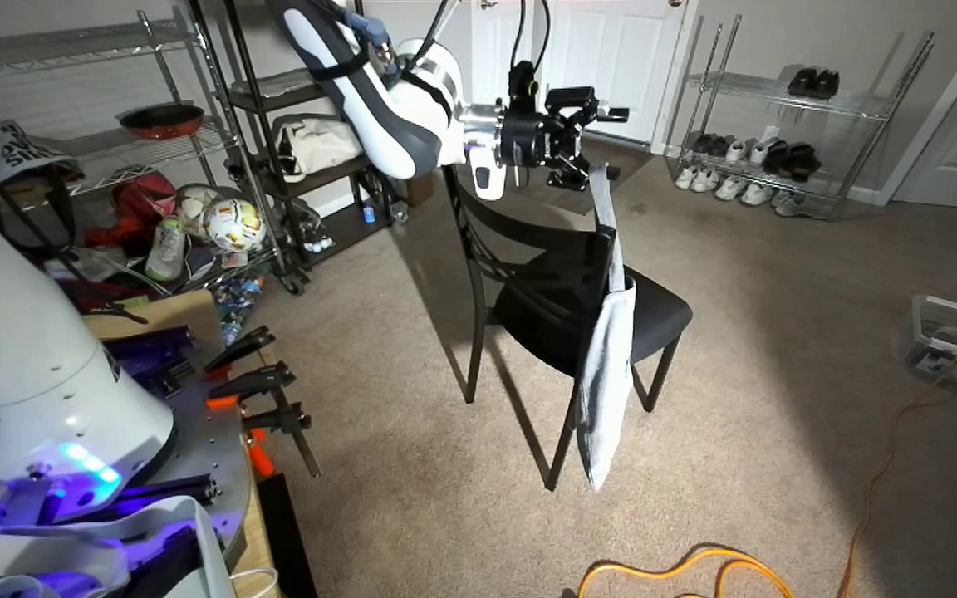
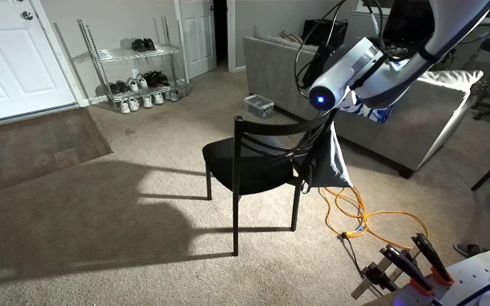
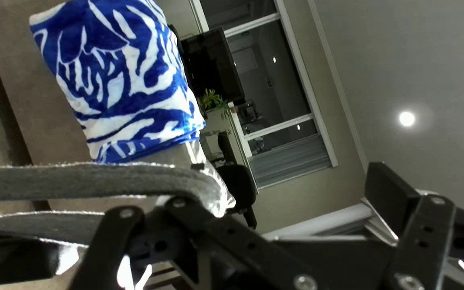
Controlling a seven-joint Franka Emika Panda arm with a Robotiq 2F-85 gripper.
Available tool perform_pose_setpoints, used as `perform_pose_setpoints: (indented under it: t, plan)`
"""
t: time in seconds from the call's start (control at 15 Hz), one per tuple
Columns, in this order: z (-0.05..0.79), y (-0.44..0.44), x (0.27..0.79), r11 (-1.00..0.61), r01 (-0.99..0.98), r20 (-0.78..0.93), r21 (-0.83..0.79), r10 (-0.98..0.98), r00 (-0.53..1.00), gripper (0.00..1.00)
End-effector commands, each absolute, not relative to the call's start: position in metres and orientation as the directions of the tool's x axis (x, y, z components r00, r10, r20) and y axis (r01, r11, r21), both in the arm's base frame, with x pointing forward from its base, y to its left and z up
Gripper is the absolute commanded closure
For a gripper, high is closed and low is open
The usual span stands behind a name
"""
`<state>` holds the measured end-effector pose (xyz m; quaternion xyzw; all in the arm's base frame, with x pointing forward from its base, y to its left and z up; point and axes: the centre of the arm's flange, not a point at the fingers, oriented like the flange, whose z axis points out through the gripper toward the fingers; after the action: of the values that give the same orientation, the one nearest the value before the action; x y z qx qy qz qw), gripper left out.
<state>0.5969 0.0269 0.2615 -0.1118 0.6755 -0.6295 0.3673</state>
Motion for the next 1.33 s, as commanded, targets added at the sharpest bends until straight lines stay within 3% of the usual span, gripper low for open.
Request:
perform_pose_setpoints:
  t: [0.0, 0.93, 1.27]
  plan:
    - [0.271, -0.016, 0.601, 0.159, 0.315, -0.351, -0.936, -0.506, -0.788, 0.00]
    - [0.277, -0.062, 0.613, 0.109, 0.334, -0.347, -0.936, -0.423, -0.837, 0.00]
    - [0.288, -0.045, 0.609, 0.119, 0.342, -0.356, -0.932, -0.478, -0.803, 0.00]
